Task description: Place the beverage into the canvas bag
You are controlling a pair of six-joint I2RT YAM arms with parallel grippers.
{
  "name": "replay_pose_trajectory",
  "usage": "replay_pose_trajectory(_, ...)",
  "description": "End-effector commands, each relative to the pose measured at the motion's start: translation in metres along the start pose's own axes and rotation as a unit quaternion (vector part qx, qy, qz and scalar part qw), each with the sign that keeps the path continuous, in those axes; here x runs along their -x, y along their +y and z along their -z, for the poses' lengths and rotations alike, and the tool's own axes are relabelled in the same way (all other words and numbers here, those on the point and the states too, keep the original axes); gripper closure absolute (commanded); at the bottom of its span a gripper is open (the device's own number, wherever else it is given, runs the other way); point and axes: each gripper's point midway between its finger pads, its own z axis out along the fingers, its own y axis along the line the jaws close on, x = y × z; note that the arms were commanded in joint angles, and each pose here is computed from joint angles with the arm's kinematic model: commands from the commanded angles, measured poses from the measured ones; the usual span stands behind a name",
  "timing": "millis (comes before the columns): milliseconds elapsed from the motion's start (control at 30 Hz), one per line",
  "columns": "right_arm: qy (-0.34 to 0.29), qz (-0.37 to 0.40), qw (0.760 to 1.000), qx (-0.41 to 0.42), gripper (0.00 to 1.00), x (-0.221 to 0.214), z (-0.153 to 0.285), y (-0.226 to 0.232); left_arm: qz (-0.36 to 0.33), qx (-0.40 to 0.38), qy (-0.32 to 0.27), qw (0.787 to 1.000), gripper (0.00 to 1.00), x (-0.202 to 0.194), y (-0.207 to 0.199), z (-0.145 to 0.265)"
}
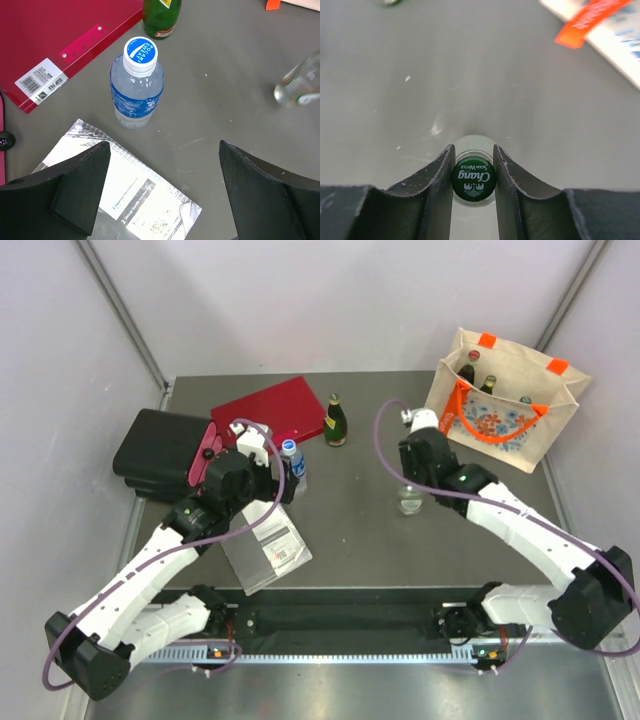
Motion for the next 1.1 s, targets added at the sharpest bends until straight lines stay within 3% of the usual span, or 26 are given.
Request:
replay_pose_trajectory(0, -0.139, -0.044, 0.989, -0.001, 1.00, 0.108, 0.049, -0.030, -0.004, -0.021, -0.024, 0.999, 0.07, 0.013, -0.009, 0.002)
replay_pose_trajectory(200, -0.196, -0.065, 0.977, -0.048, 1.00, 0.169, 0.081, -0.084, -0.005, -0.037, -0.003, 0.999, 0.06, 0.006, -0.015, -0.002)
replay_pose_trajectory(533, -0.292, -0.099, 0.944, -0.118, 1.00, 0.270, 0.128, -0.174, -0.001, -0.050, -0.015, 0.999, 0.06, 0.011, -0.019, 0.005)
replay_pose_trajectory(767, -0.312, -0.121, 0.921, -0.200, 1.00, 0.297, 0.128, -0.256, 0.002, -0.061, -0.023, 0.998, 0.06, 0.015, -0.023, 0.010)
replay_pose_trajectory(1067, -0.311, -0.113, 0.916, -0.225, 1.00, 0.303, 0.090, -0.311, 0.003, -0.058, -0.031, 0.998, 0.06, 0.018, -0.022, 0.014)
